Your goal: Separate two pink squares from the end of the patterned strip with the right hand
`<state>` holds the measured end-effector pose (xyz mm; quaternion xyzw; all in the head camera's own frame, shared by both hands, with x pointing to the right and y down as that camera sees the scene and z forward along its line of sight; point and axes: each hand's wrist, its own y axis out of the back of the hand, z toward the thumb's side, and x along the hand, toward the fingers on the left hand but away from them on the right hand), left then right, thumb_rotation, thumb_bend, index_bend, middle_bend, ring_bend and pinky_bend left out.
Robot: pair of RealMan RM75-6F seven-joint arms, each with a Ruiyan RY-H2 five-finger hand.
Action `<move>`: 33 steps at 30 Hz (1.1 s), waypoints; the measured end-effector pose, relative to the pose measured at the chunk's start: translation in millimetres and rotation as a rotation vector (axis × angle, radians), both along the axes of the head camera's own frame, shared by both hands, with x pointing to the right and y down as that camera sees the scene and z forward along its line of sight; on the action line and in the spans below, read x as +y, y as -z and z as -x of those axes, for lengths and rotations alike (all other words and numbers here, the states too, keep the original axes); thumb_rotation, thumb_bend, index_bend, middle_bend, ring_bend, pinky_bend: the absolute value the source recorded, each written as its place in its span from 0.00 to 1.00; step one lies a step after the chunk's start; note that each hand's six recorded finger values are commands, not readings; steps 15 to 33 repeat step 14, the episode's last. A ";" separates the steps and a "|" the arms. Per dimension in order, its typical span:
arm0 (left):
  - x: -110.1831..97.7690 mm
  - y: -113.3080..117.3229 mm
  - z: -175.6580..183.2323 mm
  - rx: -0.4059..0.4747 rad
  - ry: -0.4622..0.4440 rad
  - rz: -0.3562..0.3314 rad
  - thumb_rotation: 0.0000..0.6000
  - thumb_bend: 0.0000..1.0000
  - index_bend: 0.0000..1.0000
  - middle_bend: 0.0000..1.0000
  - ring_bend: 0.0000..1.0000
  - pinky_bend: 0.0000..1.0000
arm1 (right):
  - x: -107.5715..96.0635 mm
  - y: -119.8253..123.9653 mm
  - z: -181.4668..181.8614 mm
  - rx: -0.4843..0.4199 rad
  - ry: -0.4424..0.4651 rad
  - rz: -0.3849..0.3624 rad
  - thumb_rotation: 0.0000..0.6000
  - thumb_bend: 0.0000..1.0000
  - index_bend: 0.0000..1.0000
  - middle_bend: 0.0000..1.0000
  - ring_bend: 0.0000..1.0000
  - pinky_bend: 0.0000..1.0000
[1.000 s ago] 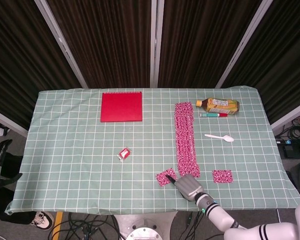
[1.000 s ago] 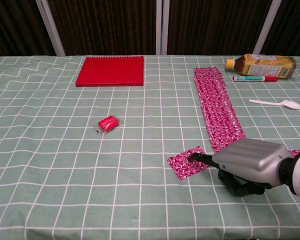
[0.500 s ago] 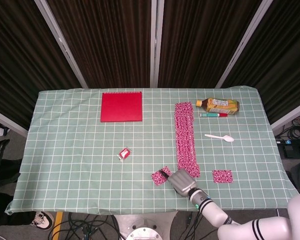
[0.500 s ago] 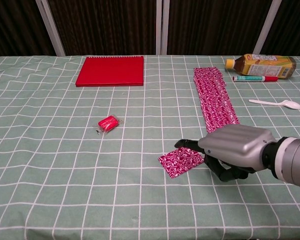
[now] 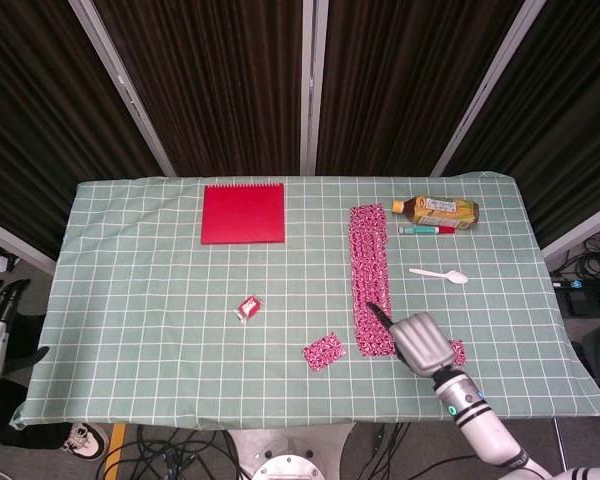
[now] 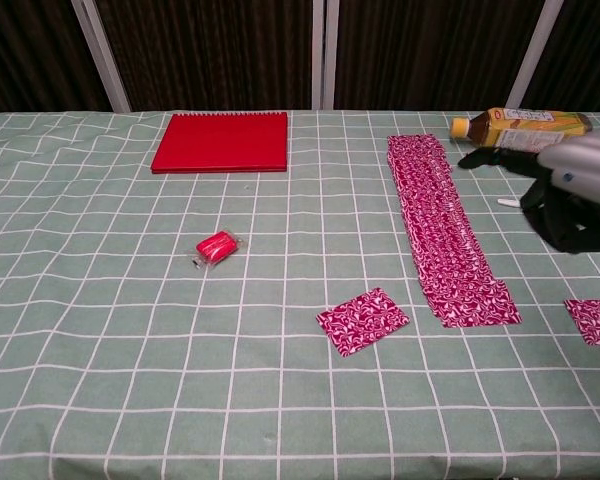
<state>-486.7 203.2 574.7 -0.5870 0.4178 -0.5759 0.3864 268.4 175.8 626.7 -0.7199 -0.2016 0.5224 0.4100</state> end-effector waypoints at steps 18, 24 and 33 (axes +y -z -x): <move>-3.5 -5.2 -22.4 -0.007 -0.036 0.018 1.00 0.06 0.08 0.10 0.03 0.07 | 8.0 43.6 -156.1 0.150 -0.190 -0.228 1.00 0.21 0.00 0.00 0.00 0.00; -3.5 -5.2 -22.4 -0.007 -0.036 0.018 1.00 0.06 0.08 0.10 0.03 0.07 | 8.0 43.6 -156.1 0.150 -0.190 -0.228 1.00 0.21 0.00 0.00 0.00 0.00; -3.5 -5.2 -22.4 -0.007 -0.036 0.018 1.00 0.06 0.08 0.10 0.03 0.07 | 8.0 43.6 -156.1 0.150 -0.190 -0.228 1.00 0.21 0.00 0.00 0.00 0.00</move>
